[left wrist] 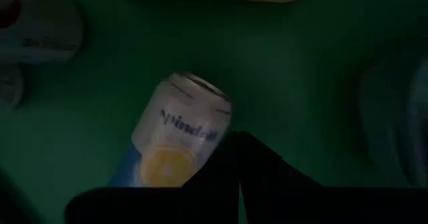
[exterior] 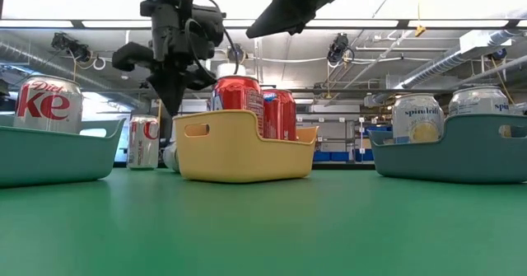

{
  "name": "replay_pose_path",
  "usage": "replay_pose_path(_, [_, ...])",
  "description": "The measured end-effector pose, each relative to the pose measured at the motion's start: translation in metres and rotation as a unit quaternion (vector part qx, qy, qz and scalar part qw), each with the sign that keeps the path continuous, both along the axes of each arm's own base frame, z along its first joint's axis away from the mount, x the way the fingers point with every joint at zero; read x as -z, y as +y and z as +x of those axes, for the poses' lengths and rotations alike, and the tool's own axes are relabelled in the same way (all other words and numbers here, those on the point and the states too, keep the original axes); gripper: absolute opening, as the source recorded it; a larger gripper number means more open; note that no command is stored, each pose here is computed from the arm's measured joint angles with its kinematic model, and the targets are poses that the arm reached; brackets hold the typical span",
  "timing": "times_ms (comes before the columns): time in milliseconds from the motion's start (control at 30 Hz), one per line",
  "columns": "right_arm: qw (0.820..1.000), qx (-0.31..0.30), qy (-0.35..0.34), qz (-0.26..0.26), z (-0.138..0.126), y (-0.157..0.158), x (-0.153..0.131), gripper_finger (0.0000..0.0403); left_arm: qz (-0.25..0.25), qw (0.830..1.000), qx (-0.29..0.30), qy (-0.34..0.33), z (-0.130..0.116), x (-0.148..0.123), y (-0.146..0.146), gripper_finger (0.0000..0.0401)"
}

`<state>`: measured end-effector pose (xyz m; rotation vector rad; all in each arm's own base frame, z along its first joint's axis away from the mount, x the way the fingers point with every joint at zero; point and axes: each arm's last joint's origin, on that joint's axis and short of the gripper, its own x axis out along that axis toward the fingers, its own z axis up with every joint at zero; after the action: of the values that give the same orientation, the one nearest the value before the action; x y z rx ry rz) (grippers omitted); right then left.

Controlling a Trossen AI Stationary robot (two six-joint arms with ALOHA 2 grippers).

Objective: Sort soda cans
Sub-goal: Put the blue and white soda can into the blue bin

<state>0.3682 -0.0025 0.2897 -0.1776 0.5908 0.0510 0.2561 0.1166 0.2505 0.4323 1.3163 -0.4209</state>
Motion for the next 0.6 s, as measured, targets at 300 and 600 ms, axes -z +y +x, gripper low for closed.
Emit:
replay_pose_path(300, [1.0, 0.001, 0.016, 0.001, -0.002, 0.0, 0.003, 0.0, 0.065, 0.997, -0.034, -0.022, 0.011, 0.015, -0.008, 0.006])
replay_pose_path(600, [1.0, -0.006, 0.022, 0.006, -0.002, 0.001, 0.004, 0.0, 0.134, 0.988, -0.077, -0.018, 0.014, 0.014, -0.005, 0.0204])
